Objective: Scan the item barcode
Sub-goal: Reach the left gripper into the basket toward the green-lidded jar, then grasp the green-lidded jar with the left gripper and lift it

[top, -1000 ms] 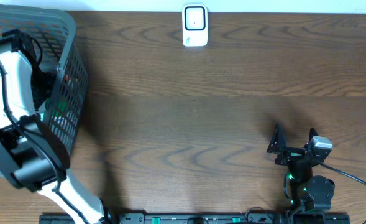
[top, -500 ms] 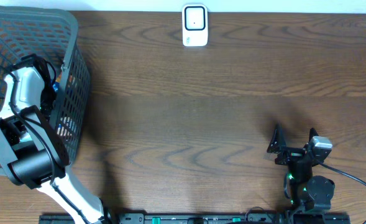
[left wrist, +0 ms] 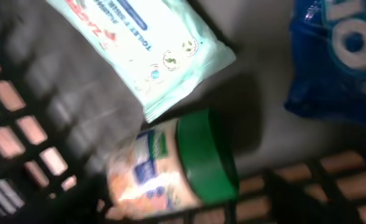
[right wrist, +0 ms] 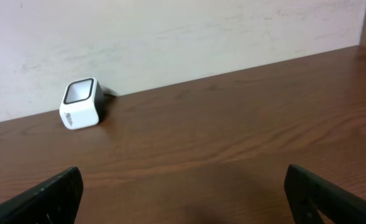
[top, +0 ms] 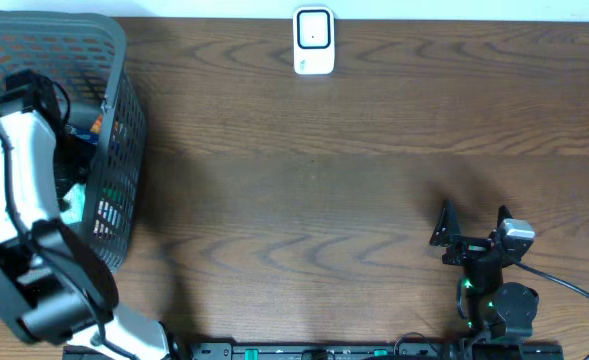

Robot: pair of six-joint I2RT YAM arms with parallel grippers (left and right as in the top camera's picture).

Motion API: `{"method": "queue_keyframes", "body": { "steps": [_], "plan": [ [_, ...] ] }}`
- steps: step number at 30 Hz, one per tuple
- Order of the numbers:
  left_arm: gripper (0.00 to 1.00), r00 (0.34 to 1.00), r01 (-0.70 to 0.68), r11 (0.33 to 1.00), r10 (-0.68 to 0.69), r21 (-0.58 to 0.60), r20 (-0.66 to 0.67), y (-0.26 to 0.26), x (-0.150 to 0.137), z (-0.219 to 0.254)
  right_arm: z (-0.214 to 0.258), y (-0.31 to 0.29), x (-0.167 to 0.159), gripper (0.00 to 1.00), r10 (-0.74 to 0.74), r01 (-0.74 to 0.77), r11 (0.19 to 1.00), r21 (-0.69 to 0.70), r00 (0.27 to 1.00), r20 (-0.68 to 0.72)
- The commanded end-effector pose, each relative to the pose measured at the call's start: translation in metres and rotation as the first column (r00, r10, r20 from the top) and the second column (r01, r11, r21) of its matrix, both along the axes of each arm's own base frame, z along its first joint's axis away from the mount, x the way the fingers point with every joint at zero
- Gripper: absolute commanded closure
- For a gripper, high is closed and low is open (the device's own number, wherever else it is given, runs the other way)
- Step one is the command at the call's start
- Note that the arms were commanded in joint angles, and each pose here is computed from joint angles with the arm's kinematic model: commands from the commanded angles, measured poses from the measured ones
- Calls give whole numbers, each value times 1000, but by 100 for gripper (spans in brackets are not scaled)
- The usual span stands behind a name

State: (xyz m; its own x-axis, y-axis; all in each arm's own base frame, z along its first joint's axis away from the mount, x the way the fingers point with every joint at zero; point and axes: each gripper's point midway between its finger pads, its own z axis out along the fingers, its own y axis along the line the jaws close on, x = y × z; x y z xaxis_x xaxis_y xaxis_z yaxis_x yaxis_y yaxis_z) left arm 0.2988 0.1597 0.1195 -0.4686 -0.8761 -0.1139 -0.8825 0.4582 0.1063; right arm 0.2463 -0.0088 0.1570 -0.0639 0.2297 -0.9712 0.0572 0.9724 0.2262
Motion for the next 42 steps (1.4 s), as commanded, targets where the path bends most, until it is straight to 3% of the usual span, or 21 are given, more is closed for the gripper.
{"method": "queue_keyframes", "body": {
  "steps": [1, 5, 13, 28, 32, 38, 42],
  "plan": [
    [1, 989, 142, 989, -143, -29, -35, -4, -11, 11, 0, 1, 0, 1, 4, -4, 1000, 8, 1000, 0],
    [2, 927, 338, 933, -353, -126, -125, -15, -32, 9, 0, 1, 0, 1, 4, -4, 1000, 8, 1000, 0],
    [2, 876, 452, 882, -468, -135, -117, -13, -27, -2, 0, 1, 0, 1, 4, -4, 1000, 8, 1000, 0],
    [1, 865, 445, 864, -483, -237, -138, -33, -52, -60, -1, 1, 0, 1, 4, -4, 1000, 8, 1000, 0],
    [17, 873, 424, 872, -465, -244, -149, -35, -58, -69, 0, 1, 0, 1, 4, -4, 1000, 8, 1000, 0],
    [25, 881, 410, 881, -450, -237, -147, -35, -57, -71, 0, 1, 0, 1, 4, -4, 1000, 8, 1000, 0],
    [16, 889, 395, 889, -433, -232, -147, -36, -59, -76, 0, 1, 0, 1, 4, -4, 1000, 8, 1000, 0]
  ]
}}
